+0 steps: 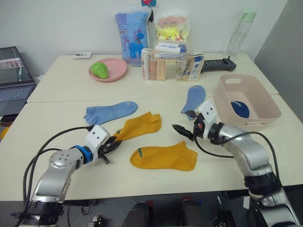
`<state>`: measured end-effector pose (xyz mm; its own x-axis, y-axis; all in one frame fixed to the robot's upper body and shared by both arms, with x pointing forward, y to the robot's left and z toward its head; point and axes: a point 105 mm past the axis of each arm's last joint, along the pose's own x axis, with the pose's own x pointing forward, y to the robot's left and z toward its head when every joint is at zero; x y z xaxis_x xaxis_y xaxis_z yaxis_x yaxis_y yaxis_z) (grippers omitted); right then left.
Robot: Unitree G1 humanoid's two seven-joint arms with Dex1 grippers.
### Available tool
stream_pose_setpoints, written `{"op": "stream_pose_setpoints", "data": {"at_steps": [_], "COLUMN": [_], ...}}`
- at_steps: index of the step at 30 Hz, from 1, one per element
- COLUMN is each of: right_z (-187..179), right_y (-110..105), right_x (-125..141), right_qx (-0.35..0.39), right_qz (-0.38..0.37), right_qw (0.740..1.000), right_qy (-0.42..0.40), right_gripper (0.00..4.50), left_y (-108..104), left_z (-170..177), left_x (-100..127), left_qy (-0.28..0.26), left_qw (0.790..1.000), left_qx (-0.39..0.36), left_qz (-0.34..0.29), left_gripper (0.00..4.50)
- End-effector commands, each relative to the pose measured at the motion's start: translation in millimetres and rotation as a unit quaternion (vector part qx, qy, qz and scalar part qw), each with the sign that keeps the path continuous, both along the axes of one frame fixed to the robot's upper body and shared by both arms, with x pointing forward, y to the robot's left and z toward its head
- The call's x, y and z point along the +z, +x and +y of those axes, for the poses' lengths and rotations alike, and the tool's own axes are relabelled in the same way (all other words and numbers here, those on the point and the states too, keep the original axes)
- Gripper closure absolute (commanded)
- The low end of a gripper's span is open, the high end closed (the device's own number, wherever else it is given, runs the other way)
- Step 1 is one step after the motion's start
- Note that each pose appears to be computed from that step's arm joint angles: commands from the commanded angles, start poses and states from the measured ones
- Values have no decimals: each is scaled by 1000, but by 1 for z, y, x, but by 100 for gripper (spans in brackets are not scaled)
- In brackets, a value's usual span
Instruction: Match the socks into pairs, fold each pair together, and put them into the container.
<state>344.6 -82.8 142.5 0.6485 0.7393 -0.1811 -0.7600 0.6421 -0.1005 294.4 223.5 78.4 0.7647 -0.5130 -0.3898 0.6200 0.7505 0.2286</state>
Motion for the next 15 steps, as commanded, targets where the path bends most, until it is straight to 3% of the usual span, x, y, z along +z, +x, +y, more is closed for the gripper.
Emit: {"op": "stream_pose_setpoints", "data": {"at_steps": [1, 5, 8, 10, 15], "right_z": [10, 26, 44, 53, 69], "right_y": [12, 24, 42, 51, 68], "right_x": [7, 7, 0, -7, -17], "right_qx": [23, 45, 57, 64, 60], "right_qz": [-14, 0, 26, 42, 77], "right_qw": [1000, 999, 998, 997, 995], "right_qy": [0, 2, 10, 0, -16], "right_gripper": [0, 0, 0, 0, 0], "left_y": [-1, 3, 5, 6, 14], "left_z": [16, 28, 31, 26, 25], "left_x": [27, 41, 32, 26, 12], "left_qy": [-37, -110, -161, -180, -155], "left_qw": [997, 986, 978, 976, 979], "left_qx": [42, 96, 121, 119, 131], "left_qz": [-45, -75, -55, -39, -30], "left_gripper": [211, 82, 4, 4, 4]}}
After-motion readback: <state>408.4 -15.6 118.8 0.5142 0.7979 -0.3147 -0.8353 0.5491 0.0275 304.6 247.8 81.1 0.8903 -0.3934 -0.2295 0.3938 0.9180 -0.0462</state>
